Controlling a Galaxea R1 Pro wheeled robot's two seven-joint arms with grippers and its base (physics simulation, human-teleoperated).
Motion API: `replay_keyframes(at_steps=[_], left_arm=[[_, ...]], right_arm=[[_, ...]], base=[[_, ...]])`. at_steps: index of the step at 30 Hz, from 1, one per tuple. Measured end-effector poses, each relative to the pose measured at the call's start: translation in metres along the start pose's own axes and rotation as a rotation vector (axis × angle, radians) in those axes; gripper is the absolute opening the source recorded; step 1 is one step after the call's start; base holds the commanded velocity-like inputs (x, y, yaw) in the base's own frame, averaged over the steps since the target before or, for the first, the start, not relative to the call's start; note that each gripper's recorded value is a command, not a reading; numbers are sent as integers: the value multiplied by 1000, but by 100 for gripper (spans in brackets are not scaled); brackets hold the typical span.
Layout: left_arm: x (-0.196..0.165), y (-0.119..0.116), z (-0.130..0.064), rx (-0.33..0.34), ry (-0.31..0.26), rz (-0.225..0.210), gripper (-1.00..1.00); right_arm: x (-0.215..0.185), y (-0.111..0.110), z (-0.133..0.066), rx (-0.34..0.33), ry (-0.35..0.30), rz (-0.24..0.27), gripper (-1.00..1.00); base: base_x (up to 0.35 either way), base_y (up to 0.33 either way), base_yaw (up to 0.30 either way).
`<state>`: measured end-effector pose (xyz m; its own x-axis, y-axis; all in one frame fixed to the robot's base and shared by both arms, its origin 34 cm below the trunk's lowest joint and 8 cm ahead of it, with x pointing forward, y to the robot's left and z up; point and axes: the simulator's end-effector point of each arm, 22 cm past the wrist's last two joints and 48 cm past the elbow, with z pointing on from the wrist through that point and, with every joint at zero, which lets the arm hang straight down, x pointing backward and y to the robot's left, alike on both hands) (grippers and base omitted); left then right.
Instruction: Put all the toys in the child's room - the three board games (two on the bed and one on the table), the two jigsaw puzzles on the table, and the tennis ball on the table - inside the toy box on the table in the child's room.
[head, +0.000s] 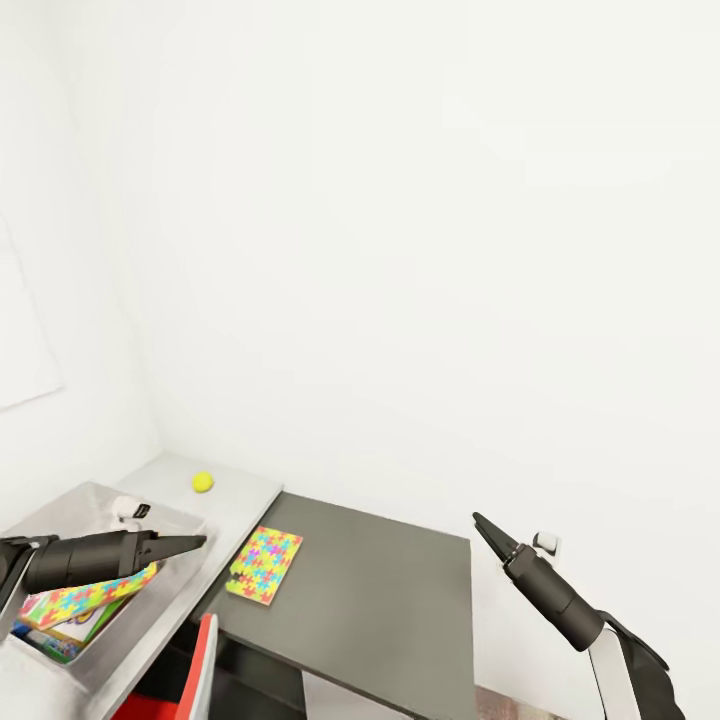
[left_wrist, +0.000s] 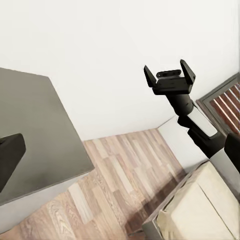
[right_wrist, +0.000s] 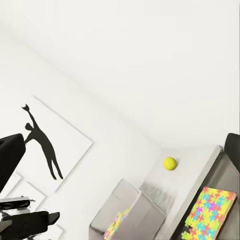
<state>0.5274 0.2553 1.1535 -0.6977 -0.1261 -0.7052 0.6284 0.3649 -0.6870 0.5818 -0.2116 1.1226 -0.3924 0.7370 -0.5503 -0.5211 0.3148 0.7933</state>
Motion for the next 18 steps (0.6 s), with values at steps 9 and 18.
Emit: replay_keyframes(at_steps=[9, 18], left_arm=[[0, 0, 0, 0, 0, 0, 100], [0, 0, 0, 0, 0, 0, 100]], right_arm=[[1, -1, 0, 2, 1, 4, 100], [1, -2, 0, 3, 0, 5, 100]], base=[[8, -88, -276], [109, -128, -265]])
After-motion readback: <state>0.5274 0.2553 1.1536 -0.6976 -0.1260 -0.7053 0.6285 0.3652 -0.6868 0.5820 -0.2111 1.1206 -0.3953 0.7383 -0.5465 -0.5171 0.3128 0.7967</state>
